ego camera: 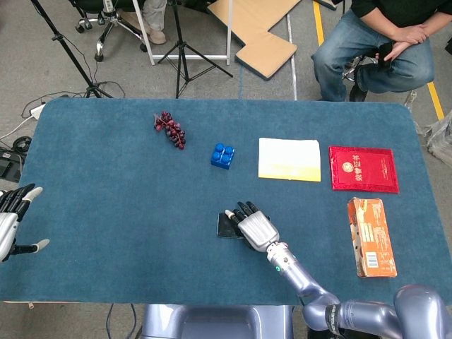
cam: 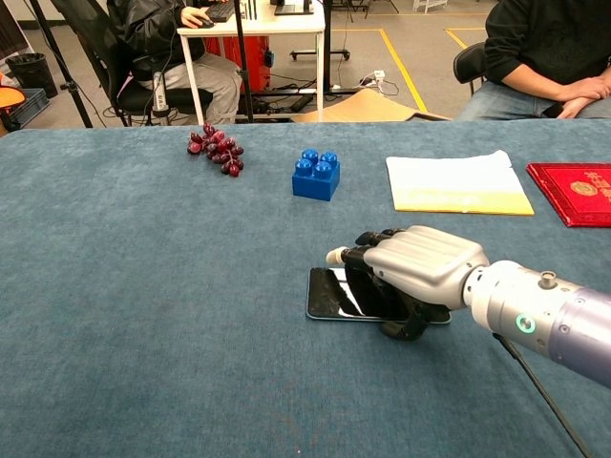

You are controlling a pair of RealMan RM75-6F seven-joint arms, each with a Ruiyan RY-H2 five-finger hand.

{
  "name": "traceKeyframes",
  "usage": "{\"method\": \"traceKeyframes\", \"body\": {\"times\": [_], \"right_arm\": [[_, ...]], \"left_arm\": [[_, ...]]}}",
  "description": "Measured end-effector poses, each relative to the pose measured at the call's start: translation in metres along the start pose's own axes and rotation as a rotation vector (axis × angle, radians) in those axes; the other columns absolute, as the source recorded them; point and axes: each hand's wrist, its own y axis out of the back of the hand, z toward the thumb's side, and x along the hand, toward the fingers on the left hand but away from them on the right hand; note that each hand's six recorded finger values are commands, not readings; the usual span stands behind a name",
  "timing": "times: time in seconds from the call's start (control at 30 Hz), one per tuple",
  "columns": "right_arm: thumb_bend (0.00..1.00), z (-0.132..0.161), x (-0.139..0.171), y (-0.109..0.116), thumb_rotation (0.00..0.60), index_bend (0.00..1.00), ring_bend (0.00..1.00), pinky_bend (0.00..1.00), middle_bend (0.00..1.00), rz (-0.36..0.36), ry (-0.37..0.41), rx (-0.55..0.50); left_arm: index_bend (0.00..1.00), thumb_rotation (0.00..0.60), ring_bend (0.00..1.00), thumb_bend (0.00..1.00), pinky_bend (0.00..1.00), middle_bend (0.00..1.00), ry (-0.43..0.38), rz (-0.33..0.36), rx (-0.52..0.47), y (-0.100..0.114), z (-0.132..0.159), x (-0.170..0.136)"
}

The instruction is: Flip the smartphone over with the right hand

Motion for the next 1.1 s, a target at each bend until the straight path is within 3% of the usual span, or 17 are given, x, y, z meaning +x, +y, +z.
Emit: {"method": "traceKeyframes", "body": {"times": [0.2, 0.3, 0.47, 0.63, 0.83, 1.0, 1.1], "right_arm": [[0.18, -0.001, -0.002, -0.007, 0.600, 0.13, 0.05, 0.17, 0.18, -0.001, -0.001, 0.031], [0.24, -0.002, -0.003, -0.008, 0.600, 0.15, 0.06, 0.20, 0.20, -0.006, -0.003, 0.036], [0.48, -0.004, -0.004, -0.008, 0.600, 0.21, 0.10, 0.25, 0.23, -0.013, -0.003, 0.036], [0.64, 0.000, -0.001, -0.005, 0.600, 0.24, 0.14, 0.29, 0.26, -0.029, 0.018, 0.005], [0.69, 0.010, 0.009, 0.002, 0.600, 0.24, 0.16, 0.31, 0.27, -0.038, 0.065, -0.109], [0.70, 0.021, 0.022, 0.011, 0.600, 0.24, 0.18, 0.32, 0.28, -0.016, 0.103, -0.284], [0.70, 0.023, 0.029, 0.013, 0.600, 0.24, 0.18, 0.32, 0.28, 0.034, 0.107, -0.422]], "left_arm": [[0.00, 0.600, 0.00, 0.00, 0.00, 0.00, 0.001, -0.002, 0.001, -0.001, 0.000, 0.001], [0.00, 0.600, 0.00, 0.00, 0.00, 0.00, 0.002, -0.003, 0.002, -0.001, 0.000, 0.001], [0.00, 0.600, 0.00, 0.00, 0.00, 0.00, 0.003, -0.003, 0.004, -0.002, 0.000, 0.001], [0.00, 0.600, 0.00, 0.00, 0.00, 0.00, 0.005, -0.003, 0.005, -0.002, -0.001, 0.002], [0.00, 0.600, 0.00, 0.00, 0.00, 0.00, 0.004, -0.003, 0.004, -0.002, 0.000, 0.001], [0.00, 0.600, 0.00, 0.00, 0.00, 0.00, 0.002, -0.002, 0.003, -0.001, 0.000, 0.000], [0.00, 0.600, 0.00, 0.00, 0.00, 0.00, 0.000, -0.002, 0.002, -0.001, 0.001, 0.000]]}}
